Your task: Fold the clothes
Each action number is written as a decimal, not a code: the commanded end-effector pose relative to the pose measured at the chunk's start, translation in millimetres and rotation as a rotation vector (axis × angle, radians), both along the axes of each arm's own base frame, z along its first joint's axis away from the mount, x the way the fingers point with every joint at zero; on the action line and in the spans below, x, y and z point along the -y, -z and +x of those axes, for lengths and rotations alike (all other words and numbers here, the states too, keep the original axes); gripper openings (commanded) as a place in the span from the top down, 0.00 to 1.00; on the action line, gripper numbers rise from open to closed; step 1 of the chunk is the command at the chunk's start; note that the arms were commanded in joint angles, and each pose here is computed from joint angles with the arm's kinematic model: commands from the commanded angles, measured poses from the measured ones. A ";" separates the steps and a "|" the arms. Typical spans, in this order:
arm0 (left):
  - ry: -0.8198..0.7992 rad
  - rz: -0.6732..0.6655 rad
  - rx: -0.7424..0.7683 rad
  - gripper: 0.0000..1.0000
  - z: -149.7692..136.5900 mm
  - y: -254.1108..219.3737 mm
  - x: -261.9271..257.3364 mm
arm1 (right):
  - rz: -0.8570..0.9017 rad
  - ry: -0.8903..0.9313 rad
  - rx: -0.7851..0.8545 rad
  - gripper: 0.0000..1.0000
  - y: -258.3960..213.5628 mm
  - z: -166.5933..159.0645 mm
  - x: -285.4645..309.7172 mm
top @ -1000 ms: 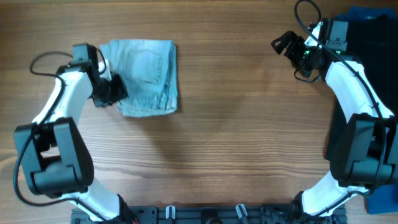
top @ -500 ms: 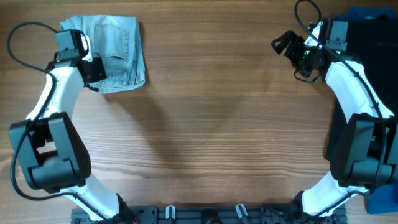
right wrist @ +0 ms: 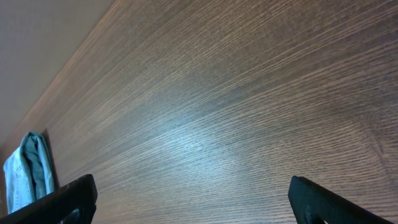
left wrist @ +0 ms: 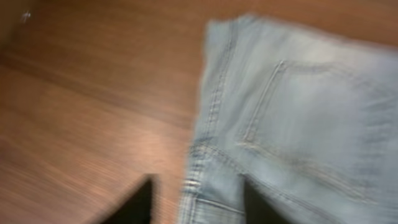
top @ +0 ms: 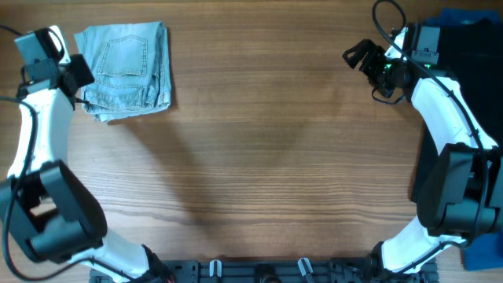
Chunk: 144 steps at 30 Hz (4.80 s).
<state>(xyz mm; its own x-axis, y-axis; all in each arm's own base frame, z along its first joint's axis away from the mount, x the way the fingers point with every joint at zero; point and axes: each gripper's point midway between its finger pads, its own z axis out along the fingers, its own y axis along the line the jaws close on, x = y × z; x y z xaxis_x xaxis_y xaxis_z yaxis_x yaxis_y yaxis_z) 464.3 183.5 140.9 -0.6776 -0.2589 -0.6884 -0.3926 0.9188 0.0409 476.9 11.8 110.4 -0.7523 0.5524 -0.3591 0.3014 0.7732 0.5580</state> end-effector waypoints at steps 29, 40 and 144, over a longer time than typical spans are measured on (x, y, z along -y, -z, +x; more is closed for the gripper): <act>0.253 -0.511 -0.495 0.96 -54.2 146.3 149.6 | -0.008 0.005 -0.002 0.00 1.6 0.1 1.0; 0.082 -0.714 0.096 0.90 -3.8 0.5 58.7 | -0.009 0.004 -0.002 0.01 1.6 0.1 1.0; 0.232 -0.317 0.072 0.00 -12.8 -65.8 257.4 | -0.646 -0.005 0.982 0.00 -65.2 -230.3 2.4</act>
